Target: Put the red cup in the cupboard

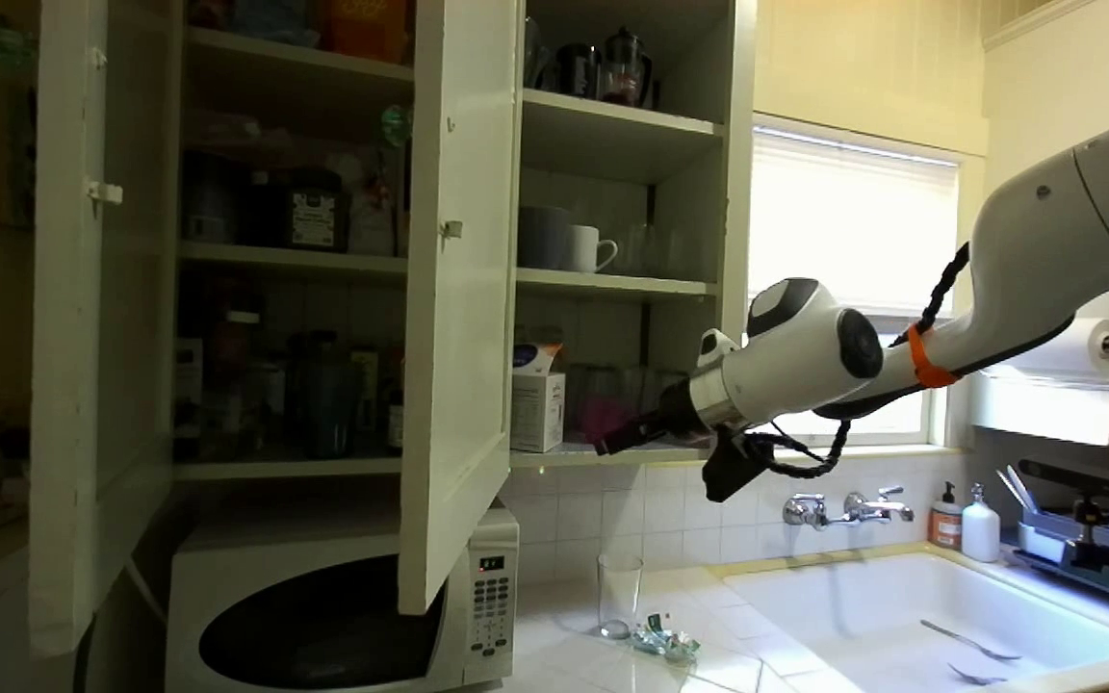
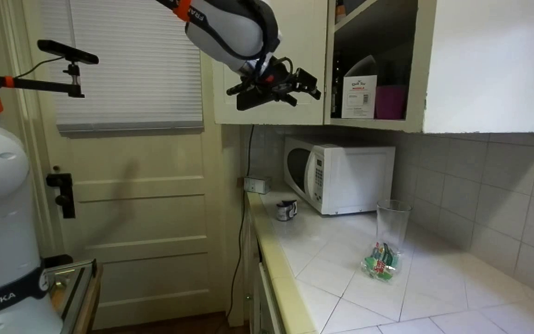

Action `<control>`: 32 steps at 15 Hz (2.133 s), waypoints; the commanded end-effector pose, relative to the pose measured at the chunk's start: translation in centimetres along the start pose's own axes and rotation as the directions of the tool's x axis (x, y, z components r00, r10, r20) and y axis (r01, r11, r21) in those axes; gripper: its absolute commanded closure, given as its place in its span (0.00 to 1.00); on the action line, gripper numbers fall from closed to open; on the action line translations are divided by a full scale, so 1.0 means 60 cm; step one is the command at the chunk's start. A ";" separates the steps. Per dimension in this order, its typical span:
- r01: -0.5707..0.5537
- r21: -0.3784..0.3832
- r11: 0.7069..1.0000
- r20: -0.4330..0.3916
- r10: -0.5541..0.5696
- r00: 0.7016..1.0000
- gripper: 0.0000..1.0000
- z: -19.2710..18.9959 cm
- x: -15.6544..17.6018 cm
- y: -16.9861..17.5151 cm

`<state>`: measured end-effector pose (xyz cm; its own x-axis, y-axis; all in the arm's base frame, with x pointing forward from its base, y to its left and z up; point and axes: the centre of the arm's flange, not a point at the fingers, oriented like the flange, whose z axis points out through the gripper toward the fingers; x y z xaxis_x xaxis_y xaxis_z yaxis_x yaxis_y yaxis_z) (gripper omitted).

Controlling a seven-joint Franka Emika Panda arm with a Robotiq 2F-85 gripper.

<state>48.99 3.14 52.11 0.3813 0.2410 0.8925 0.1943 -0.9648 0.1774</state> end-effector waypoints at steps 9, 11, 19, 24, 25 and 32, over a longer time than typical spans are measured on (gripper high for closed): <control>-0.337 0.112 0.935 0.152 0.319 0.936 0.00 -0.040 -0.017 0.087; -0.472 0.141 0.870 0.100 0.462 0.881 0.00 -0.017 0.014 0.100; -0.804 0.184 0.565 0.020 0.816 0.578 0.00 0.075 0.069 0.223; -0.871 0.282 0.402 0.188 0.867 0.461 0.00 0.093 0.088 0.225; -0.872 0.305 0.382 0.240 0.855 0.459 0.00 0.085 0.088 0.221; -0.888 0.353 0.293 0.341 0.844 0.414 0.00 0.019 0.084 0.210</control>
<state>54.41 -7.69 58.37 0.6298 -0.6787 0.3777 0.0371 -0.4595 -0.8874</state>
